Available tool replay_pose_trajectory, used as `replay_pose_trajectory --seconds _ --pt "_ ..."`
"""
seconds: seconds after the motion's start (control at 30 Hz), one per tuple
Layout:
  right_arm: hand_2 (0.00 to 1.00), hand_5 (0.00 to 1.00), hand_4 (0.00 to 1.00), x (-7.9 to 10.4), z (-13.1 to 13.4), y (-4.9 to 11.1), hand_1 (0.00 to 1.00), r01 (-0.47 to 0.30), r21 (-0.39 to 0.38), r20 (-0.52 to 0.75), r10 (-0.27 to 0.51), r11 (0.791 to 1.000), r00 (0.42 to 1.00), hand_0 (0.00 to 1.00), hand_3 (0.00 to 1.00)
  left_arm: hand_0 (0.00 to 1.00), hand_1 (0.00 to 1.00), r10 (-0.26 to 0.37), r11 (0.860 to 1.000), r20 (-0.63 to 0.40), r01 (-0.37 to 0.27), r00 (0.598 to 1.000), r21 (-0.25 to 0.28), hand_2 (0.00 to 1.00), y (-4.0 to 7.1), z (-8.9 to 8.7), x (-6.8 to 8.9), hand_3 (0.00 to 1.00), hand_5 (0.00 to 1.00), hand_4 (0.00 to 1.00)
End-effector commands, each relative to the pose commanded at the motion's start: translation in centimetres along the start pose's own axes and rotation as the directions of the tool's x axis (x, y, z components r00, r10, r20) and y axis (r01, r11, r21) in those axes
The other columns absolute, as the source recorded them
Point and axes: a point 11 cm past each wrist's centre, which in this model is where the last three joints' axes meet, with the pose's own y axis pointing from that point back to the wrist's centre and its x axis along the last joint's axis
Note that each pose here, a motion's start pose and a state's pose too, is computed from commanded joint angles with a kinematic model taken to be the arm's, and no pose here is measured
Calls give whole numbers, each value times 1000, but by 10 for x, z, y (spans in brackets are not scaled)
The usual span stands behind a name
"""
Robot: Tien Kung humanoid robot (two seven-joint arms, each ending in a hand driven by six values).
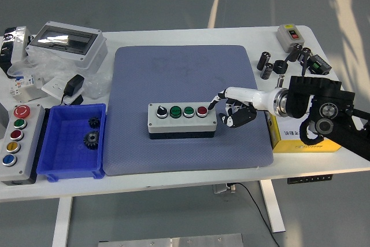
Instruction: Pick up the button,place it on the desk,press the button,press the button
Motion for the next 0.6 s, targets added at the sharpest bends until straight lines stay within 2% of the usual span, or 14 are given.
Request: replay_pose_trajectory --seconds 0.37,0.6 --pt "191 2 247 -2 -7 -10 88 -7 19 18 7 1000 1000 2 787 629 566 -2 1000 2 2 1000 -3 542 0 2 0 592 129 543" --pt "189 2 249 -13 1 -22 86 17 -11 28 -17 1000 999 2 780 629 566 -2 1000 2 2 1000 -6 542 0 3 0 592 128 543"
